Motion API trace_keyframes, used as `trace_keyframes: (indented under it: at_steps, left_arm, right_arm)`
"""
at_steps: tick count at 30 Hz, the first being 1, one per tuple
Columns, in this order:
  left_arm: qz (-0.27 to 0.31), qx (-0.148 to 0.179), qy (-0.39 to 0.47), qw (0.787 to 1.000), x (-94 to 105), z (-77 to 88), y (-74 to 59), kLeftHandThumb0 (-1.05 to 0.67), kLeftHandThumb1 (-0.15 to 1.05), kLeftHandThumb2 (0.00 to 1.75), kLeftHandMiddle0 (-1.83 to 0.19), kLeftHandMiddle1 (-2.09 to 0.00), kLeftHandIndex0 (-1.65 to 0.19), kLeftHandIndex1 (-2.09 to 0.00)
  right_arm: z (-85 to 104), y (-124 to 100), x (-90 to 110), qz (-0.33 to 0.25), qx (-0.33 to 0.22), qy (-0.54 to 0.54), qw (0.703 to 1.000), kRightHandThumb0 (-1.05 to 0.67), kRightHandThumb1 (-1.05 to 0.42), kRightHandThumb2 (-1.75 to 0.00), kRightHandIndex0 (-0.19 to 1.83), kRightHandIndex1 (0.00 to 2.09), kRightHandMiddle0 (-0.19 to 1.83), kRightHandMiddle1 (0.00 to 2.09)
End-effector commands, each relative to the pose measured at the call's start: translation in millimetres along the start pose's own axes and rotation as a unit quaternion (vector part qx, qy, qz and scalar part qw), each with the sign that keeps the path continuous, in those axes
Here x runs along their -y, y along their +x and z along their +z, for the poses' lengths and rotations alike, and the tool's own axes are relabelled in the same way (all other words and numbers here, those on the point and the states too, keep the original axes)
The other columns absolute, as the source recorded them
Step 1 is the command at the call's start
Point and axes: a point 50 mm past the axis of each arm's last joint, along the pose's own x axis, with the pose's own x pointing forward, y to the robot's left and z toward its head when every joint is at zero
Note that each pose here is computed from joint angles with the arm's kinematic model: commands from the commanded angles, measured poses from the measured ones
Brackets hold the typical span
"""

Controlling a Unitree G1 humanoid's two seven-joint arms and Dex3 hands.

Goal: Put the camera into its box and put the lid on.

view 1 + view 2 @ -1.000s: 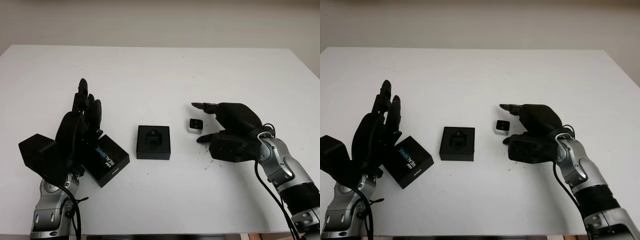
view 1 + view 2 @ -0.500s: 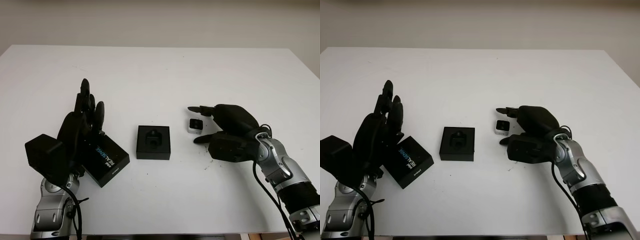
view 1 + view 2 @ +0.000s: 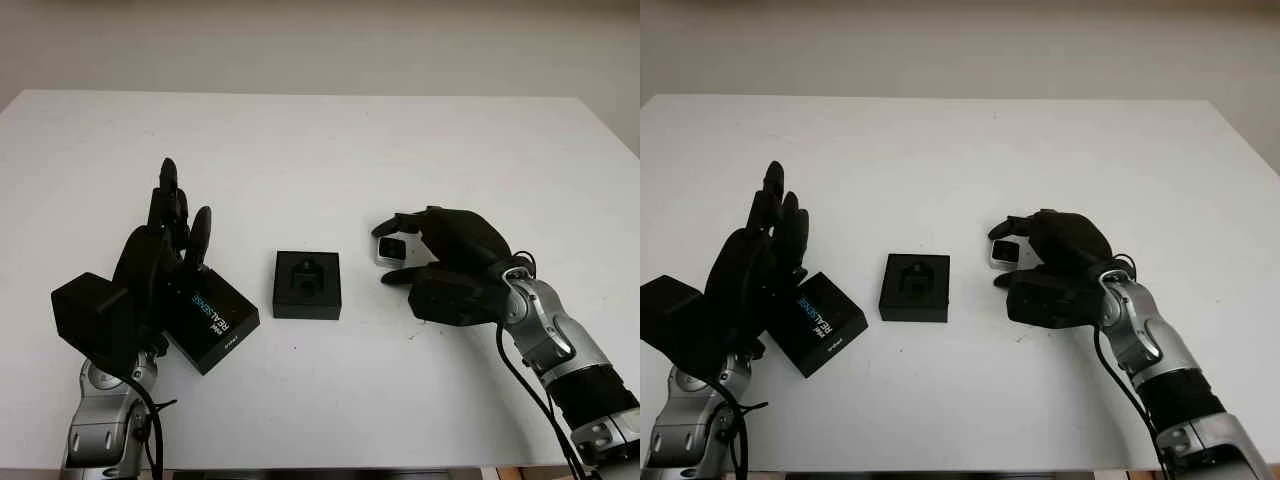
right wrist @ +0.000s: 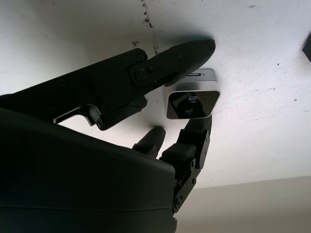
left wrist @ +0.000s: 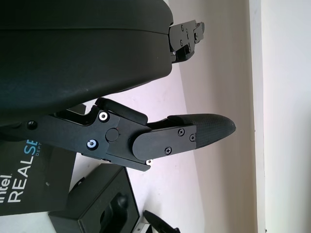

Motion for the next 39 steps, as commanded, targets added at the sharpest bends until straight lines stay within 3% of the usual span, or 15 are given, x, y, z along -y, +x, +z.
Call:
trace_keyframes:
  at_steps: [1, 18, 23, 30, 39]
  left_arm:
    - [-0.001, 0.007, 0.007, 1.000, -1.3, 2.2, -0.7, -0.71, 1.05, 0.55, 0.19, -0.01, 0.19, 0.00]
    - [0.004, 0.010, 0.008, 1.000, -2.9, 2.2, -1.6, -0.71, 1.05, 0.55, 0.19, -0.05, 0.19, -0.03]
    - [0.005, 0.012, 0.012, 1.000, -3.0, 2.9, -1.5, -0.71, 1.05, 0.56, 0.19, -0.04, 0.19, -0.01]
    - [0.006, 0.012, 0.011, 1.000, -2.5, 3.7, -0.4, -0.72, 1.05, 0.55, 0.19, -0.04, 0.19, -0.01]
    - [0.009, 0.012, 0.015, 1.000, -2.6, 3.9, 1.4, -0.73, 1.05, 0.53, 0.18, -0.05, 0.19, -0.03]
  right_arm:
    - [-3.2, -3.4, -6.6, 0.010, -0.001, -0.013, 1.000, -0.56, -0.86, -0.06, 0.23, 1.13, 0.44, 0.77]
    - [-1.6, -3.7, -7.2, 0.004, 0.008, -0.044, 0.999, -0.55, -0.86, -0.05, 0.27, 1.07, 0.46, 0.73]
    - [-1.2, -4.0, -5.1, 0.008, 0.010, -0.062, 0.998, -0.57, -0.86, -0.05, 0.24, 1.08, 0.47, 0.63]
    - [-0.8, -3.8, -2.8, 0.003, 0.013, -0.074, 0.997, -0.59, -0.84, -0.05, 0.32, 0.93, 0.56, 0.46]
    - [1.0, -1.7, -0.7, -0.002, 0.009, -0.089, 0.996, -0.60, -0.85, -0.06, 0.28, 1.05, 0.60, 0.44]
